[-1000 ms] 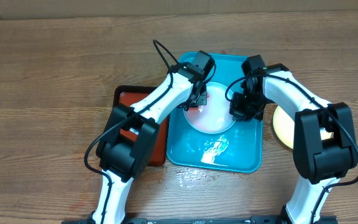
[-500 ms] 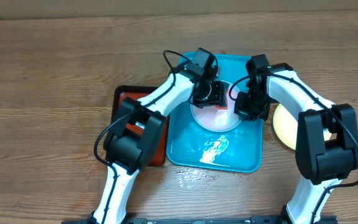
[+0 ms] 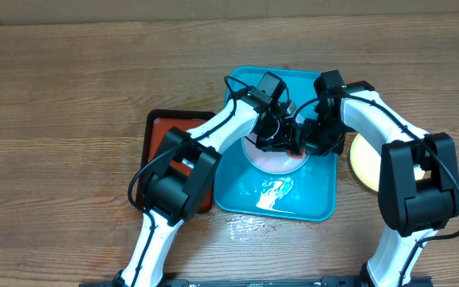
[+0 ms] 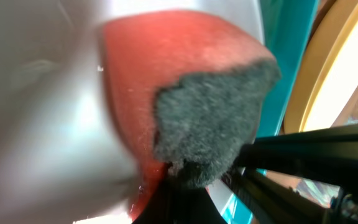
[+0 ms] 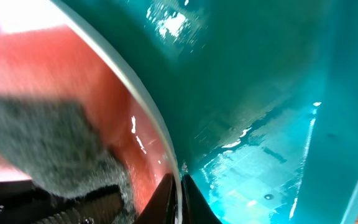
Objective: Clean dirty plates on tray and stack at the side
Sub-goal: 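Scrub the white plate with the sponge while the right gripper holds it, then return the sponge to the red tray with the left gripper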
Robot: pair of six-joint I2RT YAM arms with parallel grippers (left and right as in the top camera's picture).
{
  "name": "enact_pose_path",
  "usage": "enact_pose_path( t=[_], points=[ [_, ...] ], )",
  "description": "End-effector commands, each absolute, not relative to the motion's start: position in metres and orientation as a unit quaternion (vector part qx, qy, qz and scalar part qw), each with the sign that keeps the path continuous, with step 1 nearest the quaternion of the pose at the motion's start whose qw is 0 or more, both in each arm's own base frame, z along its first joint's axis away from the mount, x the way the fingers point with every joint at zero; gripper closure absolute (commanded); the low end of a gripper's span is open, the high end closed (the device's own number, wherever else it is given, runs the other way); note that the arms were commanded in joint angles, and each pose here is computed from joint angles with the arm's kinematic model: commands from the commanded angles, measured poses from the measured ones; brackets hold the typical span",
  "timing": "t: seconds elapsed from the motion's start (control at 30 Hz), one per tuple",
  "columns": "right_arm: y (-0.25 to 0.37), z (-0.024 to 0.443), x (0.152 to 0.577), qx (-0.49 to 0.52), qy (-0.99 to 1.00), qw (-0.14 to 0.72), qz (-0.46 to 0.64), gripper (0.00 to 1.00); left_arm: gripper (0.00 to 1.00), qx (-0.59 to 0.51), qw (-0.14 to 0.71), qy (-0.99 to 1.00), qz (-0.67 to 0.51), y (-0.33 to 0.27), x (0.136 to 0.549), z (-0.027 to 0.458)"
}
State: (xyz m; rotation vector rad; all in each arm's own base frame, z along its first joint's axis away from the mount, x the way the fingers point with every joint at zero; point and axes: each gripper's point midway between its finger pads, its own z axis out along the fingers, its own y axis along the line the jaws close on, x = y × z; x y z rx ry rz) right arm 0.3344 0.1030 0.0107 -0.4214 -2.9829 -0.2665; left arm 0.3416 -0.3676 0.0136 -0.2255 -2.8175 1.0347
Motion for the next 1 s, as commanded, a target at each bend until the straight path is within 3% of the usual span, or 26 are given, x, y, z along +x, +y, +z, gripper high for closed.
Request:
enact_pose_path(
  t=[0.0,0.2,0.37,0.53,0.8,0.97],
  points=[
    [0.105,0.014,0.337,-0.124,-0.988,0.046,-0.086,0.96,0.96,-0.062,0.138,-0.927,0.343,-0.365,0.313,-0.001],
    [0.105,0.014,0.339,-0.124,-0.988,0.043,-0.087,0.96,0.96,-0.027,0.168,-0.961,0.217,-0.319,0.295,-0.02],
    [0.105,0.014,0.338,-0.124,-0.988,0.043,-0.087,0.96,0.96,0.0,0.113,-0.992,0.055,-0.262,0.306,-0.023],
    [0.105,0.014,0.337,-0.124,-0.988,0.046,-0.086,0.96,0.96,0.036,0.036,-0.998,-0.026,-0.228,0.328,0.005],
    [0.104,0.014,0.333,-0.124,-0.987,0.053,-0.083,0.96,0.96,0.094,-0.035,-0.99,-0.098,-0.183,0.352,0.035],
    [0.104,0.014,0.333,-0.124,-0.987,0.054,-0.083,0.96,0.96,0.113,0.003,-0.993,-0.022,-0.194,0.343,0.052]
  ],
)
